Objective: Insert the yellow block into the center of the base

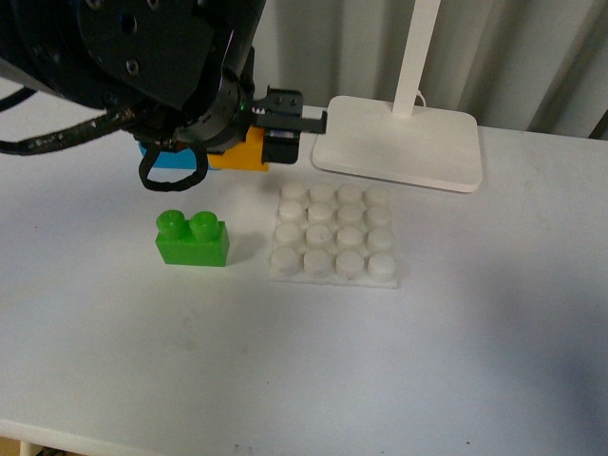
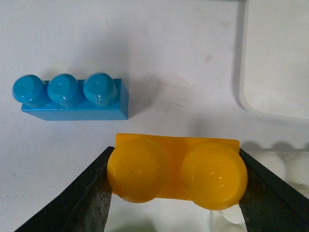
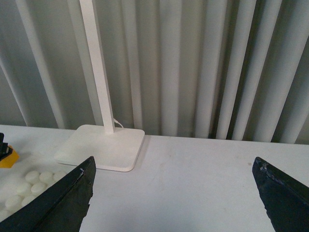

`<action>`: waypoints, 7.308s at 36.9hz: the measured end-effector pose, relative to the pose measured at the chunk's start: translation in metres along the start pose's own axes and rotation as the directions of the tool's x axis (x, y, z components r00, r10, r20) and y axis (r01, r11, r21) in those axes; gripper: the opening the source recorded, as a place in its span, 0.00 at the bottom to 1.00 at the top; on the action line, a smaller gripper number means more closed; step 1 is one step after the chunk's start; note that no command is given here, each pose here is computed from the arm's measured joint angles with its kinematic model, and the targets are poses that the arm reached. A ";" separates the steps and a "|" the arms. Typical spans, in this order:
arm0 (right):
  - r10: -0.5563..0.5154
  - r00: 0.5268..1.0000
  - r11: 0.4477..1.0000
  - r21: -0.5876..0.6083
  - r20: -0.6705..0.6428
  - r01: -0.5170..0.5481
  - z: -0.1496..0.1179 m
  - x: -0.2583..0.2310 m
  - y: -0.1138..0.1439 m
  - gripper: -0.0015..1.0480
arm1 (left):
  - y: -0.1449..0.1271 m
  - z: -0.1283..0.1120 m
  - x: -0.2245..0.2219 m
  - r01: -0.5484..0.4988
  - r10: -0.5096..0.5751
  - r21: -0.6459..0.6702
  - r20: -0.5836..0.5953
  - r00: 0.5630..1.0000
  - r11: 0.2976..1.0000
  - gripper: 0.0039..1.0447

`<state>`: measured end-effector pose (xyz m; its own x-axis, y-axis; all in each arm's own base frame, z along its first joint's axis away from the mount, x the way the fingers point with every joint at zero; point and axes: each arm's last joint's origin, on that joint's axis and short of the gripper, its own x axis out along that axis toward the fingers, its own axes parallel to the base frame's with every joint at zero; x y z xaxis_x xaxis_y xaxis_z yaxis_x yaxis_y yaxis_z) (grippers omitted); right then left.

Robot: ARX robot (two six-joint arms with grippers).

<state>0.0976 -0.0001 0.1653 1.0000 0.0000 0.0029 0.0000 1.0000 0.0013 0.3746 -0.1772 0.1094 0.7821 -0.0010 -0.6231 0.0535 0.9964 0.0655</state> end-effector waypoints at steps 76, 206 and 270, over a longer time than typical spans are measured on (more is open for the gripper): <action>0.000 1.000 1.000 0.000 0.000 0.000 0.000 0.000 0.000 0.91 | -0.090 -0.045 -0.037 0.115 -0.127 -0.119 -0.095 0.987 0.986 0.61; 0.000 1.000 1.000 0.000 0.000 0.000 0.000 0.000 0.000 0.91 | 0.142 -0.073 -0.201 0.014 0.043 -0.088 0.616 0.787 0.996 0.04; 0.000 1.000 1.000 0.000 0.000 0.000 0.000 0.000 0.000 0.91 | 0.165 -0.142 -0.250 0.005 0.050 -0.088 0.609 0.791 0.996 0.04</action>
<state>0.0976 -0.0001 0.1653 1.0000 -0.0004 0.0025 0.0004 1.0000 0.0013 0.0996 -0.0003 0.1653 0.9999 -0.0027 -0.0151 0.0026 1.0000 -0.0071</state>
